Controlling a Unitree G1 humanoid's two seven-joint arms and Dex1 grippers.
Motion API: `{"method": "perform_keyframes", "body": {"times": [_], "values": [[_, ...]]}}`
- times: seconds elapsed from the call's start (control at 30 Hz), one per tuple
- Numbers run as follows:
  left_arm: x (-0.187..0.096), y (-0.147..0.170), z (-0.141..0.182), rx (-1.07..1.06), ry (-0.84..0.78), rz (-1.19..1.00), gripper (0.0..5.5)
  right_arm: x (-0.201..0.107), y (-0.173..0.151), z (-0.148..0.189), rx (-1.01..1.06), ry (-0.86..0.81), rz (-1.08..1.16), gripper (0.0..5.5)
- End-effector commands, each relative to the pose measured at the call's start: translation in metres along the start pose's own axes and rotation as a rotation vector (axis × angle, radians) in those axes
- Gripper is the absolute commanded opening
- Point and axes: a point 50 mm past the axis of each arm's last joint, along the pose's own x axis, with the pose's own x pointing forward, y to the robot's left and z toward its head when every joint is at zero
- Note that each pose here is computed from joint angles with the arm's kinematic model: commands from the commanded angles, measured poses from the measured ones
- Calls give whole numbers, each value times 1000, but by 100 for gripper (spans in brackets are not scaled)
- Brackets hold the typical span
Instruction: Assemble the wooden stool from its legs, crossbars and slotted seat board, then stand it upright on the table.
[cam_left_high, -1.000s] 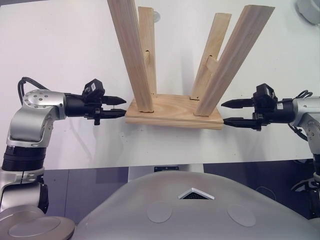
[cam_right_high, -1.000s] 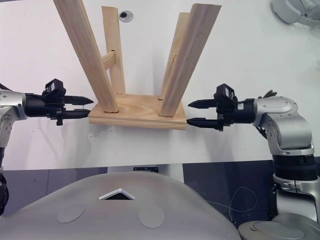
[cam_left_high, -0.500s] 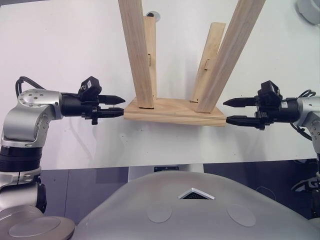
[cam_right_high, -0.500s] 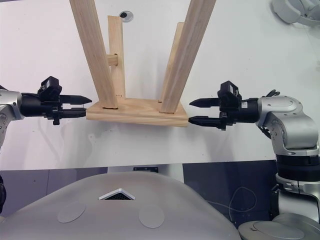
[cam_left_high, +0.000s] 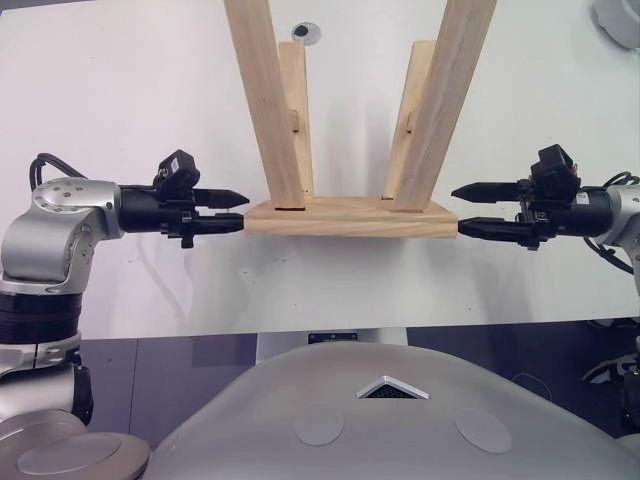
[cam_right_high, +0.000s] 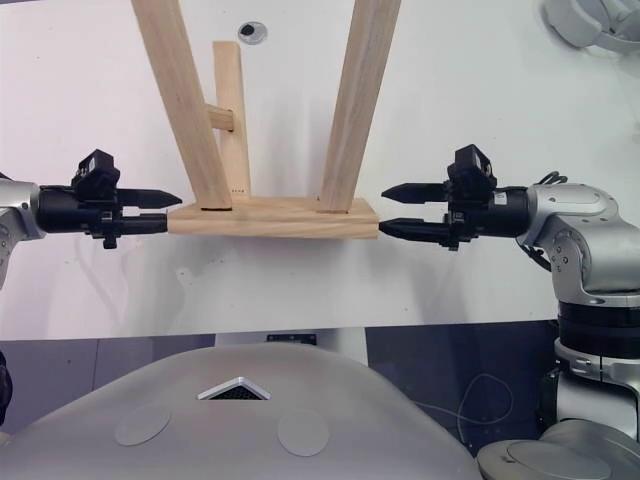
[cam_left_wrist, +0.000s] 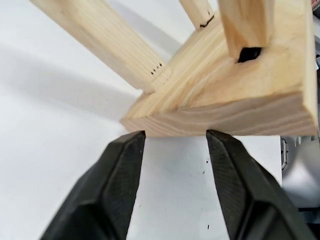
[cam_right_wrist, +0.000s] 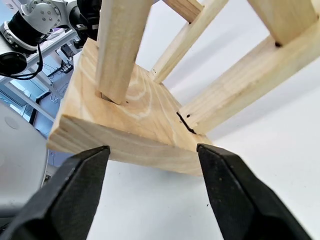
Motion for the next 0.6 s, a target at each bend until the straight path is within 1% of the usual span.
{"method": "perform_keyframes", "body": {"times": [0.03,0.3,0.43,0.6], "values": [[26,-18,17,50,-121,-231,229,25,13,5,-50,-38,163,330],[28,-22,11,59,-88,-240,229,22,12,10,-59,-60,159,330],[25,-21,8,69,-75,-215,229,14,10,7,-75,-48,100,330],[0,4,6,102,-38,-75,229,-7,7,-10,-115,-23,-110,330]]}}
